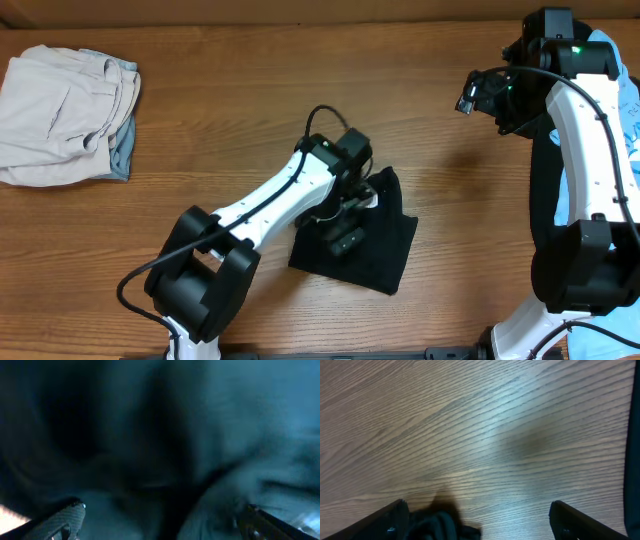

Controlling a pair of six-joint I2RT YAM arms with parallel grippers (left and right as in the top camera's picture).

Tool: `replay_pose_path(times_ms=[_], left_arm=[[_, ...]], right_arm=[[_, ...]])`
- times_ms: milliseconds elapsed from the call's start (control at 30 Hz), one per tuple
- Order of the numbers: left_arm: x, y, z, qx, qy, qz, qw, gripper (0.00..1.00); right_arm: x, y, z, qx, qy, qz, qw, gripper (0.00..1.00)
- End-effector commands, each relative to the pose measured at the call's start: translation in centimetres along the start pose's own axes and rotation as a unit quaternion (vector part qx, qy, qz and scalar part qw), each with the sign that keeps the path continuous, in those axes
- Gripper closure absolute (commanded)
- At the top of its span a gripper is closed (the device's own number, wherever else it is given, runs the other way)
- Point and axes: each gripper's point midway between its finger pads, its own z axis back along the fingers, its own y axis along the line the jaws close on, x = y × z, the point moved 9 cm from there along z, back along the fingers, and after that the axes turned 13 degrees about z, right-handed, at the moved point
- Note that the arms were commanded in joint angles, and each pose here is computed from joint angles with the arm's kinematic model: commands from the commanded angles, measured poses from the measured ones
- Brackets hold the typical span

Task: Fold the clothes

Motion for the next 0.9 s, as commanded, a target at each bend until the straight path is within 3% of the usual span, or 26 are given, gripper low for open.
replay_pose_path(times_ms=[0, 267, 433, 567, 700, 867], left_arm=[[-0.9, 4.3, -1.4, 0.119, -0.008, 0.190, 0.974, 0.00], [-0.9, 10.4, -0.9, 0.112, -0.036, 0.303, 0.946, 0.00], [-1.0, 14.3, -0.2, 0.174, -0.068, 0.332, 0.925, 0.00], [-0.1, 14.8, 1.4, 0.176, -0.082, 0.251, 0.948, 0.02], [1.5, 10.5, 5.1, 0.154, -0.112, 0.123, 0.974, 0.06], [1.4, 3.8, 6.3, 0.115, -0.108, -0.049, 0.986, 0.06]], right_arm=[[0.4, 0.3, 1.1, 0.001, -0.020, 0.007, 1.000, 0.06], [0.4, 0.3, 1.1, 0.001, -0.019, 0.007, 1.000, 0.06], [0.4, 0.3, 1.1, 0.001, -0.019, 0.007, 1.000, 0.06], [0.4, 0.3, 1.1, 0.001, -0.019, 0.007, 1.000, 0.06], [0.4, 0.3, 1.1, 0.000, -0.019, 0.007, 1.000, 0.06], [0.4, 0.3, 1.1, 0.000, -0.019, 0.007, 1.000, 0.06]])
